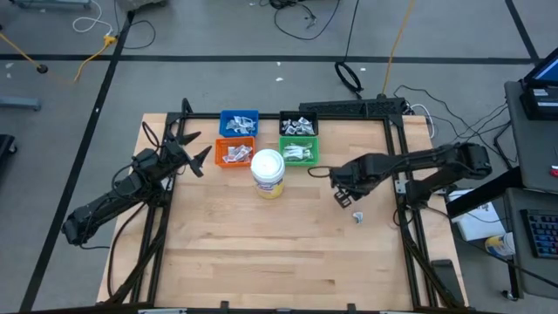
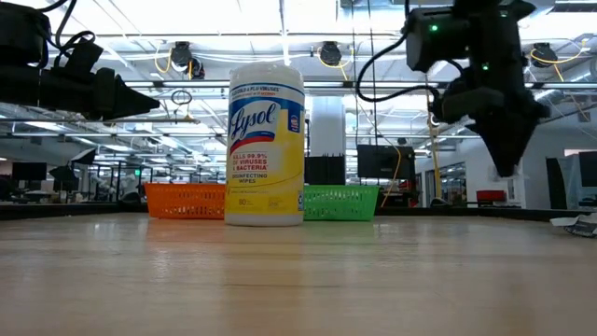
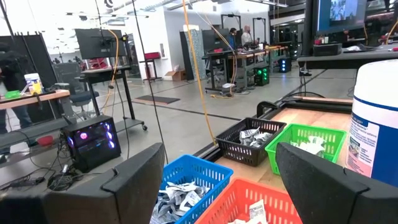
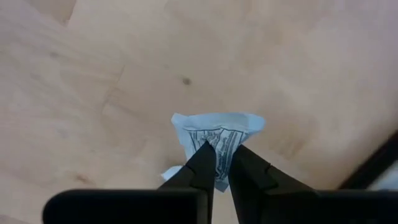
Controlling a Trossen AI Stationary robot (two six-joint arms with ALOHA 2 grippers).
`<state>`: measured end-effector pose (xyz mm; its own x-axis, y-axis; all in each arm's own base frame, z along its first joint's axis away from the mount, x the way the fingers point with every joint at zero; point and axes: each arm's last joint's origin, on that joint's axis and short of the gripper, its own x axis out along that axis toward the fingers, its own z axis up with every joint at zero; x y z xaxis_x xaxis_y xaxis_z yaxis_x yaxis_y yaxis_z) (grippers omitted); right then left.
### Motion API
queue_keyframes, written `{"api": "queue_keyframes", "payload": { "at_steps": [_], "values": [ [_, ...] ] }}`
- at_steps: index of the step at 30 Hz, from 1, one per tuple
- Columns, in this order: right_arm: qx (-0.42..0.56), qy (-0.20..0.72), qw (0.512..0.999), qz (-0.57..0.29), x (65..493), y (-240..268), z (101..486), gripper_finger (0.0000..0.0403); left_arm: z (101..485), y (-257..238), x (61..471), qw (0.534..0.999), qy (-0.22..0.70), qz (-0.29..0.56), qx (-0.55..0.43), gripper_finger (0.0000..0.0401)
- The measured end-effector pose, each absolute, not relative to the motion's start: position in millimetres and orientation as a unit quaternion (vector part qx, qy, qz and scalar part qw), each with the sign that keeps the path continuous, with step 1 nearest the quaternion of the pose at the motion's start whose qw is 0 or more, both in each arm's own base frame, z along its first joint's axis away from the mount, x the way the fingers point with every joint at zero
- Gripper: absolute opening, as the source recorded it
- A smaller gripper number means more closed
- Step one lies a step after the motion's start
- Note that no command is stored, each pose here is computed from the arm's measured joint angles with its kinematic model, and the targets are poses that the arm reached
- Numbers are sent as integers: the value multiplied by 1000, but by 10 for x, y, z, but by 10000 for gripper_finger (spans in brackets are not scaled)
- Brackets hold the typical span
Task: Pick & Place First Aid Supplies
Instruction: Put the black towelette pack into the black bin
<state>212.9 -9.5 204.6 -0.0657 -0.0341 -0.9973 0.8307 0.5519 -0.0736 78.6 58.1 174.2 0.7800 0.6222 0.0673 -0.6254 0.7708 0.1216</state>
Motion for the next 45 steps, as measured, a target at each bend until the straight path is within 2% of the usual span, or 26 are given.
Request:
{"api": "queue_keyframes", "payload": {
  "at_steps": [8,15,29,36,45],
  "values": [
    [248,661,624,-336,2382,-466,2269,18,1741,580,787,941,-11,331,69,310],
    [218,660,656,-295,2776,-1040,2373,25,1741,580,787,941,-12,331,69,310],
    [25,612,770,-179,3472,-2271,2468,22,1741,581,786,941,-12,331,69,310],
    [-9,604,779,-169,3653,-2628,2389,23,1740,581,787,941,-11,331,69,310],
    [12,611,778,-144,3722,-2677,2160,35,1740,581,786,941,-11,331,69,310]
  ]
}}
